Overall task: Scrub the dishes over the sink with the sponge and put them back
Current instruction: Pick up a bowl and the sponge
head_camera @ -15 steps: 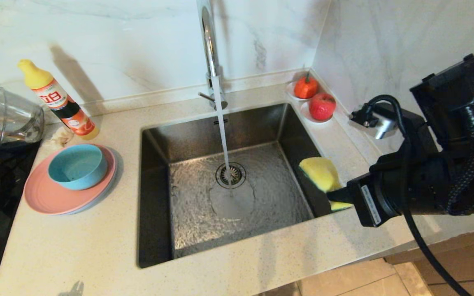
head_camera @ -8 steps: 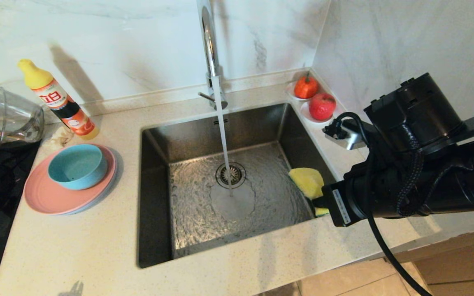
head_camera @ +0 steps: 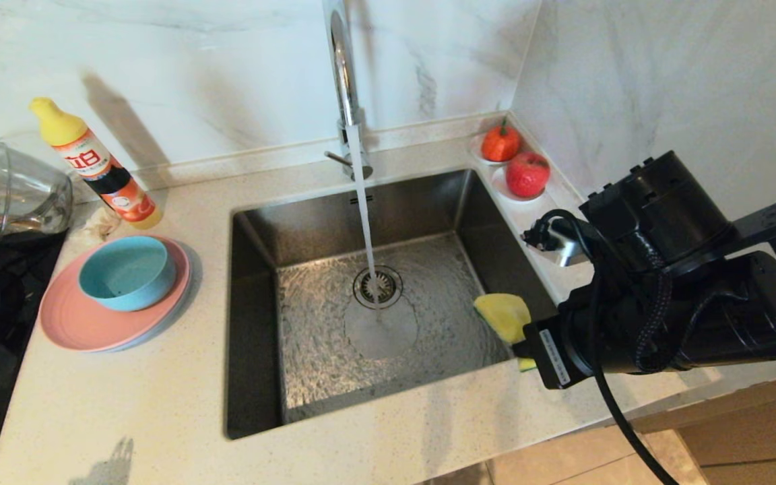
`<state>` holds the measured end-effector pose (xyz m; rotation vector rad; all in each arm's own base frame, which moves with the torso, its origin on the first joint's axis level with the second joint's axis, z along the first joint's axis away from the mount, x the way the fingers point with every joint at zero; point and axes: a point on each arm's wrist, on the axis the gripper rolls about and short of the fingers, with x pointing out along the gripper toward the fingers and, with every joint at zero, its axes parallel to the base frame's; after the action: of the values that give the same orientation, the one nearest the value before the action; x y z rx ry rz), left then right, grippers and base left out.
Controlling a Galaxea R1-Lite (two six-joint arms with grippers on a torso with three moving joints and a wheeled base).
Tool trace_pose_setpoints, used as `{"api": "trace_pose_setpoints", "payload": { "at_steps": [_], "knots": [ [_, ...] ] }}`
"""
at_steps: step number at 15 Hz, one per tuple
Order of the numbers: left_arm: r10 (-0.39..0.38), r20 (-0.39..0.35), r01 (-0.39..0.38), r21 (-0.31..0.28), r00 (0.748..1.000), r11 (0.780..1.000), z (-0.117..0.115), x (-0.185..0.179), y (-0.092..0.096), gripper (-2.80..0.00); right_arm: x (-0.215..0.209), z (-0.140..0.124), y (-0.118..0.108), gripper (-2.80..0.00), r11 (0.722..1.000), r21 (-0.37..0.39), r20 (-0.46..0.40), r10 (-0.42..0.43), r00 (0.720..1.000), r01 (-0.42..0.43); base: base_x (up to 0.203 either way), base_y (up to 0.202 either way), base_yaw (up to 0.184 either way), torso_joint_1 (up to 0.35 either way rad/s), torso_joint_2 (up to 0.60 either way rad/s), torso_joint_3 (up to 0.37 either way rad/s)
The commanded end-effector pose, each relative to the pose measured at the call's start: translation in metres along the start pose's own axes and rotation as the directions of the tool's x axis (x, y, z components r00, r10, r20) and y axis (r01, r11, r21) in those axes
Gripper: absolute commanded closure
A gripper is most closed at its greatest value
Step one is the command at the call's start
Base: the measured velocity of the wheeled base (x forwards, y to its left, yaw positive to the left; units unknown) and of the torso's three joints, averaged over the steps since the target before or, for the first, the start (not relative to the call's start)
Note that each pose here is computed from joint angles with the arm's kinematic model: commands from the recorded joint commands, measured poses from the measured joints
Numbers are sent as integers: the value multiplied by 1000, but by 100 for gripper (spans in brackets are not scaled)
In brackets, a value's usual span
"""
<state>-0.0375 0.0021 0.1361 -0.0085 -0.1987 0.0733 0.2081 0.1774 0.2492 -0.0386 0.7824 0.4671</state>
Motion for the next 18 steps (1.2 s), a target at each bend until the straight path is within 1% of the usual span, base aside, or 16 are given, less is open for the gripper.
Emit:
{"api": "trace_pose_setpoints", "payload": {
  "at_steps": [1,3,5,7,8,10,12,14,15,16,17,18],
  "knots": [
    [14,-2,-14,1,1000,1000,47,13,-1,0,-5,3,0,0,1000,1,16,4,1000,-4,0,0,0,0,0,0],
    [60,-38,-60,14,997,998,87,39,-2,0,-7,3,0,0,1000,2,23,4,1000,-5,0,0,0,0,0,0],
    [118,-106,-112,56,987,992,119,73,-3,0,-5,3,-1,0,1000,3,18,1,1000,-1,0,0,0,0,0,0],
    [152,-212,-126,132,965,983,132,112,-6,0,3,2,0,0,1000,1,-1,-13,1000,13,0,0,0,0,0,0],
    [175,-274,-131,171,946,977,132,136,-7,0,5,1,0,0,1000,0,-4,-28,1000,28,0,0,0,0,0,0],
    [231,-370,-151,233,900,961,128,180,-9,0,6,1,0,0,1000,1,-7,-31,1000,31,0,0,0,0,0,0],
    [296,-461,-176,285,837,942,114,224,-7,0,7,0,1,0,1000,-5,-9,-27,1000,27,0,0,0,0,0,0],
    [348,-531,-200,317,773,927,96,260,1,0,8,0,2,0,1000,-7,-13,-27,1000,27,0,0,0,0,0,0],
    [368,-559,-218,317,743,923,87,275,7,0,11,0,2,0,1000,-8,-19,-30,999,30,0,0,0,0,0,0],
    [376,-582,-236,305,721,923,80,287,16,0,12,0,2,0,999,-7,-23,-32,999,32,0,0,0,0,0,0],
    [383,-605,-263,281,698,923,73,298,29,0,13,-1,2,0,999,-8,-26,-32,999,32,0,0,0,0,0,0],
    [369,-626,-279,241,687,930,70,306,40,0,13,-1,2,0,999,-8,-28,-33,999,32,0,0,0,0,0,0]
  ]
}}
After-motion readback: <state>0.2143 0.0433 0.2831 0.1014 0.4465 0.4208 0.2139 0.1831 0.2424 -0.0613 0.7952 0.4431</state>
